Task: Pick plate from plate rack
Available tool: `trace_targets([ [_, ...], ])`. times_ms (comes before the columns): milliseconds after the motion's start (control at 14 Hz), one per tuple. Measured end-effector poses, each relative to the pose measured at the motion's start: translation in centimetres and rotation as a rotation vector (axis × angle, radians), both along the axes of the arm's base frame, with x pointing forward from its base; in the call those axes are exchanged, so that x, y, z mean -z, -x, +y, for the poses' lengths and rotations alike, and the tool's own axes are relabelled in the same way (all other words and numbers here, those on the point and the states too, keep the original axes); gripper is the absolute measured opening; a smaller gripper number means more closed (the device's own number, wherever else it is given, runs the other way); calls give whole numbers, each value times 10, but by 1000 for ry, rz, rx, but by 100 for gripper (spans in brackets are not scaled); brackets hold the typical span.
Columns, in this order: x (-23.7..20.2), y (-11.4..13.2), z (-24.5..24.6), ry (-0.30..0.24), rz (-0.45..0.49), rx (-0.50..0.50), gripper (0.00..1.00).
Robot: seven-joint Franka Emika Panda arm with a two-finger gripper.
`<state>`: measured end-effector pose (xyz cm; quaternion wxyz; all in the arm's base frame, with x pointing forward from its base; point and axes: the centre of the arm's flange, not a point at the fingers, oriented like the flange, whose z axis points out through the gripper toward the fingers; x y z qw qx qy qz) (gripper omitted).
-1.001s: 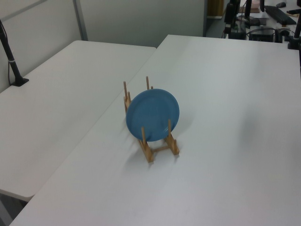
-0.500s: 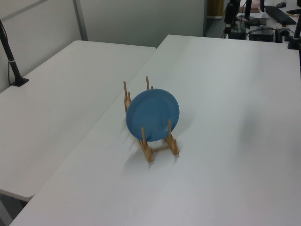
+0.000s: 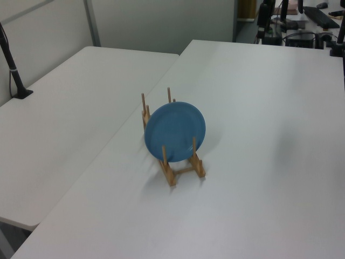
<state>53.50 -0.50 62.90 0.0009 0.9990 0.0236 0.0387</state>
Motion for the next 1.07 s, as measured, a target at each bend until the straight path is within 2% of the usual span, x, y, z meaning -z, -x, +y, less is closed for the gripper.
trace_targets([
  [572,6,-2,19,1,11,-39,100],
  [786,25,-15,39,3,28,-109,100],
  [1072,43,-53,94,4,-131,-193,100],
])
